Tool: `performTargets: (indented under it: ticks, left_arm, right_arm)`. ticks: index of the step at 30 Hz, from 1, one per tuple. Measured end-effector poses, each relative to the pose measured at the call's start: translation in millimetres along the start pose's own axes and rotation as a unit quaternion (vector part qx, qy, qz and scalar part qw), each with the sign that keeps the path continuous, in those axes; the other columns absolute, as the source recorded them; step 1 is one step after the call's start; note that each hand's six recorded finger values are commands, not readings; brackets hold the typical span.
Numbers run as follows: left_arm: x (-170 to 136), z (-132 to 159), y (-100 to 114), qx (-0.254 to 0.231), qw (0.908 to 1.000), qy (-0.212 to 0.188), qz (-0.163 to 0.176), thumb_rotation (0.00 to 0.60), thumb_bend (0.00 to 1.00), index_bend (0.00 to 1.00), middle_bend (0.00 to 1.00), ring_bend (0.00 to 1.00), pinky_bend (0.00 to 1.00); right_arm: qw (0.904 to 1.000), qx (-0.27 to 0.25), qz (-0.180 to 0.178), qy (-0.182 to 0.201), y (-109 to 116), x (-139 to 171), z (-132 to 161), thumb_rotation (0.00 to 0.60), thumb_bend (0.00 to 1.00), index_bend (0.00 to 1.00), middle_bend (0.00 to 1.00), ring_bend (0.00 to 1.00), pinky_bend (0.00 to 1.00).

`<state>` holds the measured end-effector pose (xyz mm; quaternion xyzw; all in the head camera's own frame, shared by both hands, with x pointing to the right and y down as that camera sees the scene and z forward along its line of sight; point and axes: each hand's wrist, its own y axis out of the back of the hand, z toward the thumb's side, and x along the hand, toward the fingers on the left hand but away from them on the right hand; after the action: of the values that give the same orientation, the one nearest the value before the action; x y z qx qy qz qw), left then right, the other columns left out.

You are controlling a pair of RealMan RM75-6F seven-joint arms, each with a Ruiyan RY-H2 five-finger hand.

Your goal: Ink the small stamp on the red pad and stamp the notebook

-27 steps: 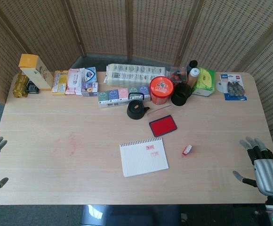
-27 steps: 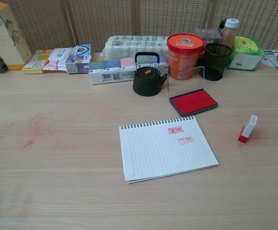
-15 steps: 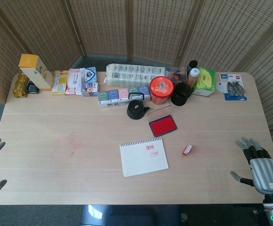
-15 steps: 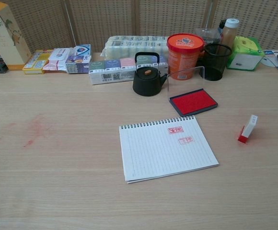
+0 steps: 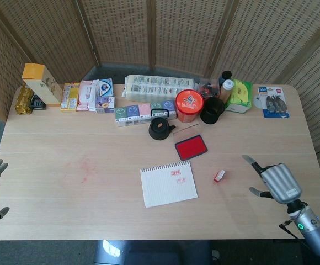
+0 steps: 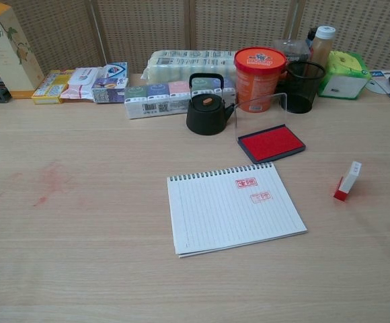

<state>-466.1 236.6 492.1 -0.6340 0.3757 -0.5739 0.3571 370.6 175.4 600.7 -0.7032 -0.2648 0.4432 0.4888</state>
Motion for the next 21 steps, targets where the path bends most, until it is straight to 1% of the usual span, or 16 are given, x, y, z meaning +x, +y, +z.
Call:
performTargets:
  ticks: [3, 5, 6, 9, 15, 21]
  left_arm:
    - [3.3, -1.9, -3.1, 0.002, 1.0, 0.006, -0.005, 0.6, 0.0, 0.0, 0.0, 0.0, 0.0]
    - [6.0, -2.7, -6.1, 0.005, 0.9999, 0.01, -0.01, 0.6, 0.0, 0.0, 0.0, 0.0, 0.0]
    - [7.1, -3.0, -7.3, 0.006, 0.9998, 0.011, -0.012, 0.6, 0.0, 0.0, 0.0, 0.0, 0.0]
    - [10.6, -4.0, -10.8, 0.008, 0.9997, 0.016, -0.018, 0.6, 0.0, 0.0, 0.0, 0.0, 0.0]
    - [15.6, -5.6, -16.2, 0.012, 0.9993, 0.022, -0.027, 0.6, 0.0, 0.0, 0.0, 0.0, 0.0]
    - [18.9, -6.2, -19.4, 0.014, 0.999, 0.026, -0.032, 0.6, 0.0, 0.0, 0.0, 0.0, 0.0]
  right_arm:
    - [0.9989, 0.005, 0.015, 0.045, -9.9, -19.3, 8.7, 0.517, 0.18, 0.21, 0.94, 1.0, 1.0]
    - [0.9975, 0.013, 0.03, 0.063, -17.4, -27.2, 13.7, 0.531, 0.19, 0.23, 0.94, 1.0, 1.0]
    - [0.9964, 0.016, 0.04, 0.073, -22.5, -31.4, 16.9, 0.547, 0.19, 0.24, 0.94, 1.0, 1.0]
    - [0.9936, 0.025, 0.064, 0.09, -35.7, -37.9, 21.6, 0.597, 0.2, 0.26, 0.94, 1.0, 1.0]
    - [0.989, 0.052, 0.087, 0.108, -54.7, -45.9, 21.0, 0.6, 0.21, 0.3, 0.94, 1.0, 1.0]
    - [0.9852, 0.071, 0.089, 0.128, -66.6, -58.1, 27.1, 0.6, 0.24, 0.32, 0.94, 1.0, 1.0]
